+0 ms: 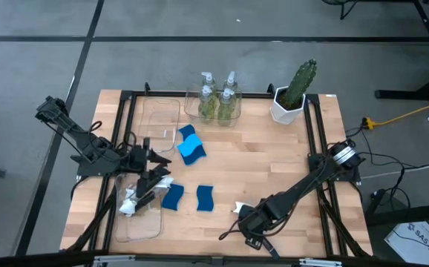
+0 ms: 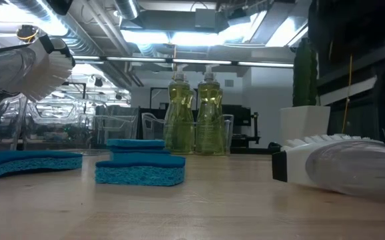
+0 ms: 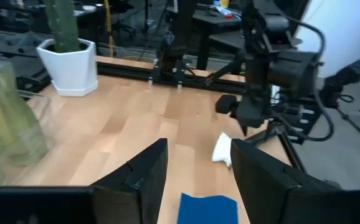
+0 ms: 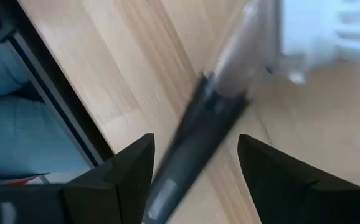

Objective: Pick & Place Kitchen Sink Supplies
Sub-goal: Put the black dish brush into the bottom left transparent bin

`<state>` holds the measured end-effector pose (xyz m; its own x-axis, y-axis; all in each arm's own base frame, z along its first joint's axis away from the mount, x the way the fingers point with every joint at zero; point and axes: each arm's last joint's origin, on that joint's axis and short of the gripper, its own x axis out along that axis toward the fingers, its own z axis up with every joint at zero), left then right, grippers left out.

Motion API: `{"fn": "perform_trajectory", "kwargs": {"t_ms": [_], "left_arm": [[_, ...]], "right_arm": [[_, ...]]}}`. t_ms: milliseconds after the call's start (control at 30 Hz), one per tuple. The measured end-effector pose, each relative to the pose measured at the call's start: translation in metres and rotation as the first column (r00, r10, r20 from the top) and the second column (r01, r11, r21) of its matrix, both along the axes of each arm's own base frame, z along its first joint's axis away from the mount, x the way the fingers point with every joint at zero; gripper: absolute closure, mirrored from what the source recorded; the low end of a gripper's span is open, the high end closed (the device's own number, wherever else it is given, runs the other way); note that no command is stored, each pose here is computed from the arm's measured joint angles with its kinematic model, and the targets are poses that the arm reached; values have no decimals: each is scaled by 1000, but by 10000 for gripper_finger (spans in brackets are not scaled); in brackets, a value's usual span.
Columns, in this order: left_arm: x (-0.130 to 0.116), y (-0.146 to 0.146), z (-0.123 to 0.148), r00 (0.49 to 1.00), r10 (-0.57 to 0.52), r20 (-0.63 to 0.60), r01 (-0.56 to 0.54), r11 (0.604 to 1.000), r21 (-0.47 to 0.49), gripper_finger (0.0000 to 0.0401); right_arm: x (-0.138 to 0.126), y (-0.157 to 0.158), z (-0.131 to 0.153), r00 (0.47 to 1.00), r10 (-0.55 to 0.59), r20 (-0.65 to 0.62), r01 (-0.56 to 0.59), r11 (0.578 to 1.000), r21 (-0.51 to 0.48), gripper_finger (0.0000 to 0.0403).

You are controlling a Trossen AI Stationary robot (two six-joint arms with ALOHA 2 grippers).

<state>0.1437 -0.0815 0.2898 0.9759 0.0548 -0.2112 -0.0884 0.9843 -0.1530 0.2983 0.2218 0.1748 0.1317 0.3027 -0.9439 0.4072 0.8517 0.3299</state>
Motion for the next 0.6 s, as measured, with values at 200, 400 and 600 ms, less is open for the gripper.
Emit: {"fn": "perform_trajectory", "kwargs": {"t_ms": [200,400,600], "left_arm": [[0,-1,0,1000,-27,-4,27,1000,-6,230],[0,-1,0,1000,-27,-4,27,1000,-6,230],[0,-1,0,1000,-27,-4,27,1000,-6,230]], "right_arm": [[5,1,-10,999,14,35,-13,999,-38,173],[7,-11,-13,994,-95,46,102,981,-167,173],[1,-29,-15,972,-229,-44,207,935,-288,220]]}}
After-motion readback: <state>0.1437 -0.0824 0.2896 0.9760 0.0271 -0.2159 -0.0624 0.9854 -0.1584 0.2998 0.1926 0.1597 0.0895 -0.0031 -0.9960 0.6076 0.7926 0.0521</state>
